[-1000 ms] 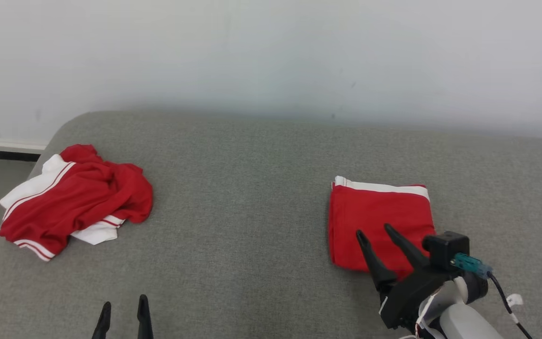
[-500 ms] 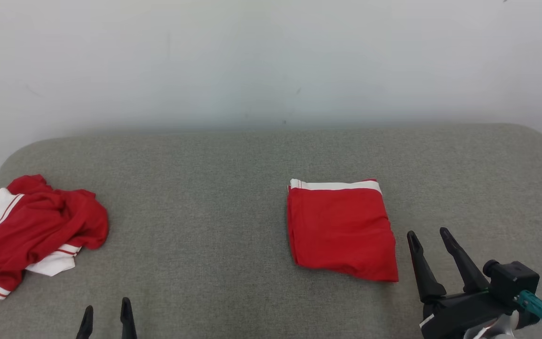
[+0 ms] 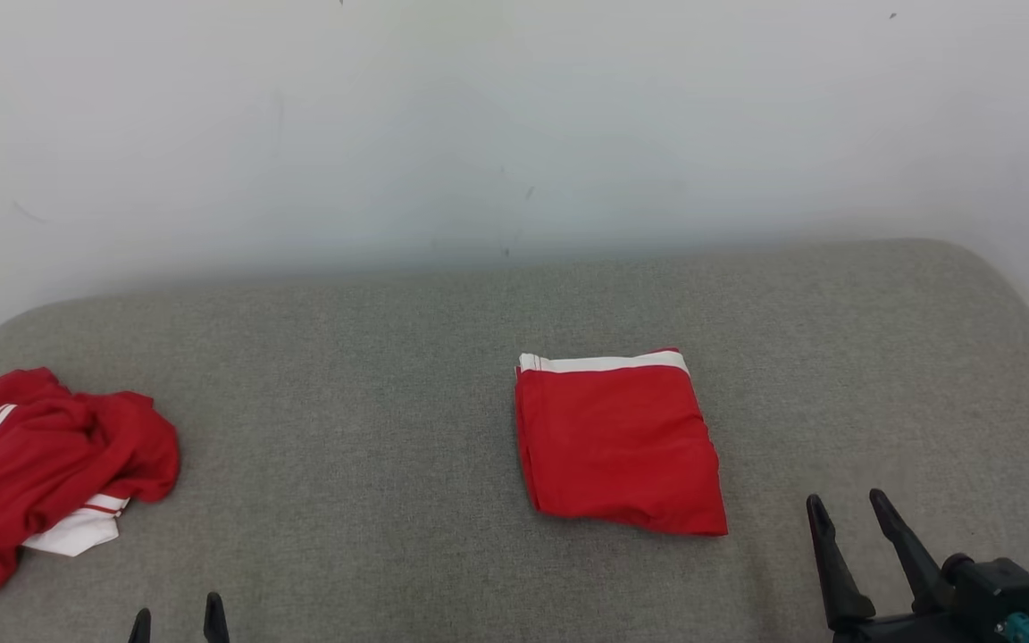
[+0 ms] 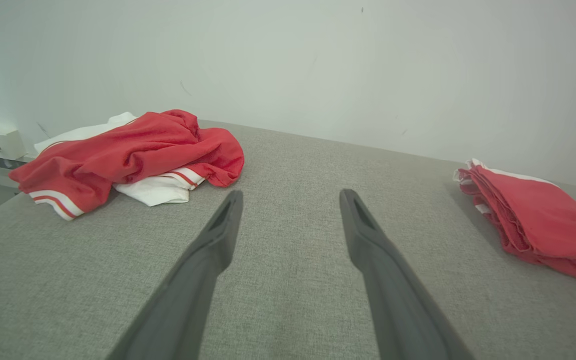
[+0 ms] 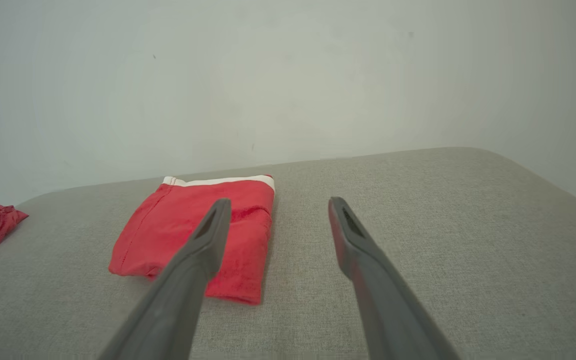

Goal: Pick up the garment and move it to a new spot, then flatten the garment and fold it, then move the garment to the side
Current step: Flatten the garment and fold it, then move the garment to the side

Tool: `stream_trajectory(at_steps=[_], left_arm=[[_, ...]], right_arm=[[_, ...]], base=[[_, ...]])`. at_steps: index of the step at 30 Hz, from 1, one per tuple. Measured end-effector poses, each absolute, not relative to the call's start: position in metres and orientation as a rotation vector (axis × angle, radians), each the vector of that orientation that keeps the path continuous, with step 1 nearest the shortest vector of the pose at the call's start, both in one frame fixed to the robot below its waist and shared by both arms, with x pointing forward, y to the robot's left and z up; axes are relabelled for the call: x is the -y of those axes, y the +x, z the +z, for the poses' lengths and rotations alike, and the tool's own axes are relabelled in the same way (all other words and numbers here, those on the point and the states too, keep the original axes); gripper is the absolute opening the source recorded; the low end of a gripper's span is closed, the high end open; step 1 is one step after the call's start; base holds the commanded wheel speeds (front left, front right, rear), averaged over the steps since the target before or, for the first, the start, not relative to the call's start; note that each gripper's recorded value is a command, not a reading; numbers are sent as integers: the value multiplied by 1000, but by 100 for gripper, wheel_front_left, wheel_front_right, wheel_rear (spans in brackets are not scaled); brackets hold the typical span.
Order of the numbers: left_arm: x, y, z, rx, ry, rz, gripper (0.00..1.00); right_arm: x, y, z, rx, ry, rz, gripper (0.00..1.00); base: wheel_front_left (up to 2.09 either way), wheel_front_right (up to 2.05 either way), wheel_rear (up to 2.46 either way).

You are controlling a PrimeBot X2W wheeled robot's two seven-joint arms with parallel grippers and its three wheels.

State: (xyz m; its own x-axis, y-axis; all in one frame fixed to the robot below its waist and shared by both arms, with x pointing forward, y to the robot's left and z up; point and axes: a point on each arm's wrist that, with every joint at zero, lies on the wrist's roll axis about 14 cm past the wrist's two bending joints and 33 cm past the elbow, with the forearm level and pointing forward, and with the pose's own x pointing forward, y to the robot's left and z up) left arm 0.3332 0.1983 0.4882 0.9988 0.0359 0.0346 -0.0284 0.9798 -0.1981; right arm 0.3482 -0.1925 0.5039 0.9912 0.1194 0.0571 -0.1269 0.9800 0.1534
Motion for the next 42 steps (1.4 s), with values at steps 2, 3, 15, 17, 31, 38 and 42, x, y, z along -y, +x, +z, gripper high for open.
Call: stream_trajectory(at_steps=[2, 3, 15, 17, 31, 38, 42], left_arm=[[-199, 332, 487, 36, -193, 32, 100], [-199, 332, 487, 34, -189, 32, 100], [-206, 328, 482, 19, -176, 40, 100], [-206, 328, 481, 18, -177, 39, 100], [-207, 327, 477, 5, -168, 42, 100], [-205, 327, 475, -1, -170, 37, 100], [-202, 328, 473, -10, -174, 29, 100]], right_arm=[[194, 345, 499, 36, 156, 119, 100], [194, 344, 497, 31, 156, 118, 100], [189, 342, 492, 19, 163, 129, 100], [188, 342, 491, 16, 166, 131, 100], [181, 344, 486, 0, 188, 140, 100], [180, 346, 485, -5, 202, 141, 100], [175, 359, 490, -40, 207, 172, 100]], base=[[0, 0, 0], [0, 0, 0], [0, 0, 0], [0, 0, 0], [0, 0, 0], [0, 0, 0], [0, 0, 0]])
